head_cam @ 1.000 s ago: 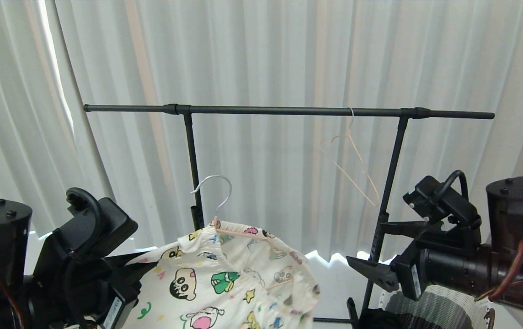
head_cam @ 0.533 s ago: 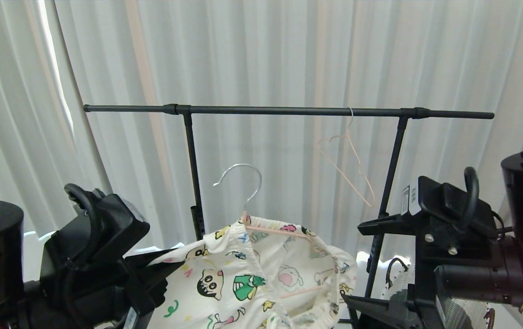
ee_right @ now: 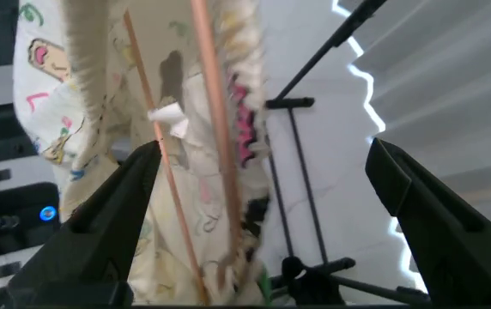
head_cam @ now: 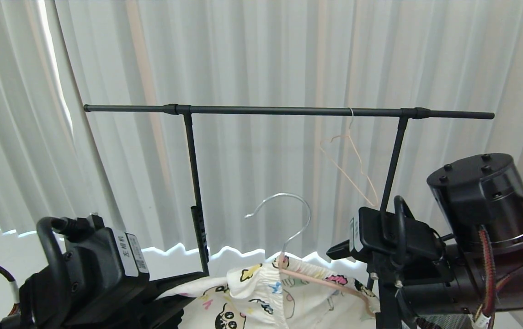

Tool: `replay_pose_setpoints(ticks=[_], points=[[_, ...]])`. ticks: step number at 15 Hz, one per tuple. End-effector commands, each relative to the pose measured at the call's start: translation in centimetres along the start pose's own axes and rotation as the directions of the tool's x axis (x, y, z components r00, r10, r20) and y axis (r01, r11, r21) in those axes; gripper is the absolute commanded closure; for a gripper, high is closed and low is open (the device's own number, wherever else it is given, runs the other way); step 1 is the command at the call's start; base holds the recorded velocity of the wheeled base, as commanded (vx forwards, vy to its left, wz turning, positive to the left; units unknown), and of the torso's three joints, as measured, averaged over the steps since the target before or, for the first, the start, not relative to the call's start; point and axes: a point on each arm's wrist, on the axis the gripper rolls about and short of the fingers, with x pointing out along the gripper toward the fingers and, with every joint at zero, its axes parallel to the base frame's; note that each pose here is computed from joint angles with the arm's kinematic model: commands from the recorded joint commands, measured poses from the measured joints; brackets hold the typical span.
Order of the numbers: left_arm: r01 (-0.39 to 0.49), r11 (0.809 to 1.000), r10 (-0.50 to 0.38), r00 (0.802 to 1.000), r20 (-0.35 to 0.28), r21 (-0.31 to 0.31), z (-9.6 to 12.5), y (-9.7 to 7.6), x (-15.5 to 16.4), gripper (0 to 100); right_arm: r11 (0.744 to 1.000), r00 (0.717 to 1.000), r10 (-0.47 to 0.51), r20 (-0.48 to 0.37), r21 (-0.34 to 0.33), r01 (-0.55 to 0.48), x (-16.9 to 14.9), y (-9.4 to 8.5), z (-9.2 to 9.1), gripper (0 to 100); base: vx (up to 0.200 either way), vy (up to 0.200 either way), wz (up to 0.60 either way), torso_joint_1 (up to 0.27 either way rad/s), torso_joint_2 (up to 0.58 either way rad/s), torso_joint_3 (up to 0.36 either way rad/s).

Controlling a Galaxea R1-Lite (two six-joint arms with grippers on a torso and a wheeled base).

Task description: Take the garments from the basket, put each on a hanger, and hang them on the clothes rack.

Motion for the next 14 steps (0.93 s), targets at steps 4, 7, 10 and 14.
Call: replay_pose_setpoints(ticks=[4, 7, 10, 14], points=[[-0.010, 1.000, 0.010, 1.000, 0.030, 0.000, 0.07, 0.00, -0.23, 100, 0.998, 1.000, 0.017, -0.001, 0.068, -0.017, 0.32, 0.12, 0.49, 0, 0.000, 0.000, 0.00, 0.000, 0.00, 0.000], [-0.008, 1.000, 0.008, 1.000, 0.024, 0.000, -0.09, -0.06, -0.20, 100, 0.996, 1.000, 0.018, -0.001, 0.083, -0.018, 0.36, 0.13, 0.55, 100, 0.000, 0.000, 0.00, 0.000, 0.00, 0.000], [-0.009, 1.000, 0.009, 1.000, 0.027, 0.000, -0.10, -0.06, -0.27, 100, 0.996, 1.000, 0.014, -0.009, 0.090, -0.014, 0.40, 0.13, 0.38, 100, 0.000, 0.000, 0.00, 0.000, 0.00, 0.000], [-0.011, 1.000, 0.011, 0.999, 0.034, 0.000, -0.06, -0.03, -0.45, 100, 0.995, 1.000, 0.007, -0.014, 0.096, -0.006, 0.48, 0.06, 0.33, 100, 0.000, 0.000, 0.00, 0.000, 0.00, 0.000]])
